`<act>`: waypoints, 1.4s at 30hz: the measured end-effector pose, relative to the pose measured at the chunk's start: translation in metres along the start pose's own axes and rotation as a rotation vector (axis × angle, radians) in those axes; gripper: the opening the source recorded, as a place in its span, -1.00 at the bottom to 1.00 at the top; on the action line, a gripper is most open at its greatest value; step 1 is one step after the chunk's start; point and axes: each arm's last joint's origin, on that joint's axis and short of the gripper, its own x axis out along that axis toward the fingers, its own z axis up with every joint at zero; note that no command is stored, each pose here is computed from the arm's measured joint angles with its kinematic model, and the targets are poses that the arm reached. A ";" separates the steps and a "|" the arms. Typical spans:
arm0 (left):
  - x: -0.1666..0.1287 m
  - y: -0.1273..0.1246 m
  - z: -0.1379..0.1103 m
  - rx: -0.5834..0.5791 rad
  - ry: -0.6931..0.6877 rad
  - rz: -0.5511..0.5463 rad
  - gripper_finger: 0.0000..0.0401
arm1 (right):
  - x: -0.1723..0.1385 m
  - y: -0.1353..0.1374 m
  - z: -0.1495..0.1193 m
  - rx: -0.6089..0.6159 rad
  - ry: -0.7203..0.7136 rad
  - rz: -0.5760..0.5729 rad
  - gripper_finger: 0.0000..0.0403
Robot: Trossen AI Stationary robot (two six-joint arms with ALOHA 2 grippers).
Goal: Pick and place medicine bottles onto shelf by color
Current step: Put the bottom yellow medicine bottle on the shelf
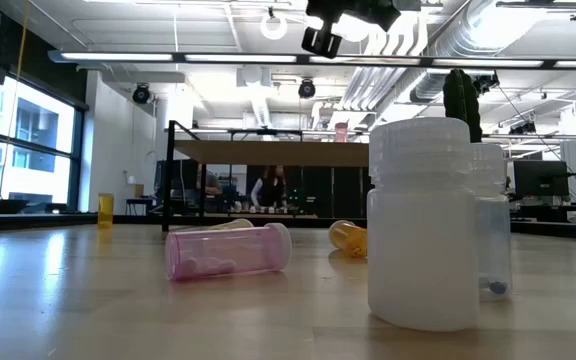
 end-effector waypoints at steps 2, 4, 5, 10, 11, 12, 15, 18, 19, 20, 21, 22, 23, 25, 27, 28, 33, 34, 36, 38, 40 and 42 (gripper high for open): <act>0.002 -0.001 -0.001 -0.001 0.003 -0.007 -0.62 | 0.000 0.000 -0.001 0.008 0.004 0.000 -0.62; 0.003 -0.001 -0.001 -0.001 0.003 -0.007 -0.62 | 0.000 0.000 -0.001 0.015 0.007 -0.001 -0.65; 0.003 0.000 -0.002 -0.001 0.003 -0.006 -0.62 | 0.000 0.000 -0.002 0.021 0.008 -0.005 -0.66; 0.004 0.000 -0.002 0.004 0.009 0.003 -0.62 | 0.000 -0.001 -0.004 0.041 0.013 -0.019 -0.64; 0.004 0.000 -0.003 0.007 0.013 0.009 -0.62 | 0.000 -0.001 -0.004 0.040 0.013 -0.020 -0.63; 0.004 0.001 -0.003 0.010 0.018 0.015 -0.62 | 0.000 -0.001 -0.004 0.037 0.013 -0.021 -0.63; 0.004 0.001 -0.003 0.023 0.031 0.029 -0.62 | -0.001 -0.001 -0.004 0.025 0.013 -0.023 -0.65; 0.004 0.001 -0.003 0.030 0.035 0.032 -0.62 | -0.001 -0.001 -0.004 0.019 0.013 -0.024 -0.71; 0.004 0.001 -0.003 0.031 0.036 0.033 -0.62 | -0.001 -0.001 -0.004 0.019 0.013 -0.024 -0.72; 0.004 0.001 -0.003 0.032 0.036 0.033 -0.62 | -0.001 -0.001 -0.004 0.019 0.013 -0.024 -0.74; 0.004 0.001 -0.003 0.032 0.036 0.034 -0.62 | -0.001 -0.001 -0.004 0.019 0.013 -0.024 -0.74; 0.004 0.001 -0.003 0.032 0.037 0.035 -0.62 | -0.001 -0.001 -0.004 0.019 0.013 -0.024 -0.75; 0.004 0.001 -0.003 0.032 0.037 0.036 -0.62 | -0.001 -0.001 -0.004 0.019 0.013 -0.024 -0.75; 0.004 0.001 -0.003 0.033 0.037 0.037 -0.62 | -0.001 -0.001 -0.004 0.019 0.013 -0.024 -0.75; 0.004 0.001 -0.003 0.033 0.036 0.037 -0.62 | -0.001 -0.001 -0.004 0.019 0.013 -0.024 -0.75; 0.004 0.001 -0.003 0.033 0.036 0.038 -0.61 | -0.001 -0.001 -0.004 0.019 0.013 -0.024 -0.75; 0.004 0.001 -0.003 0.037 0.044 0.050 -0.56 | -0.001 -0.001 -0.004 0.020 0.013 -0.025 -0.75; 0.004 0.001 -0.003 0.043 0.049 0.054 -0.56 | -0.001 -0.001 -0.004 0.019 0.013 -0.024 -0.75; 0.004 0.002 -0.003 0.058 0.053 0.061 -0.56 | -0.001 -0.001 -0.004 0.019 0.014 -0.022 -0.73; 0.004 0.002 -0.003 0.061 0.060 0.070 -0.59 | -0.001 -0.001 -0.004 0.019 0.014 -0.021 -0.68; 0.004 0.002 -0.004 0.060 0.067 0.078 -0.62 | -0.001 -0.001 -0.004 0.019 0.014 -0.022 -0.63; 0.004 0.002 -0.004 0.061 0.068 0.080 -0.64 | 0.000 -0.001 -0.004 0.019 0.014 -0.022 -0.57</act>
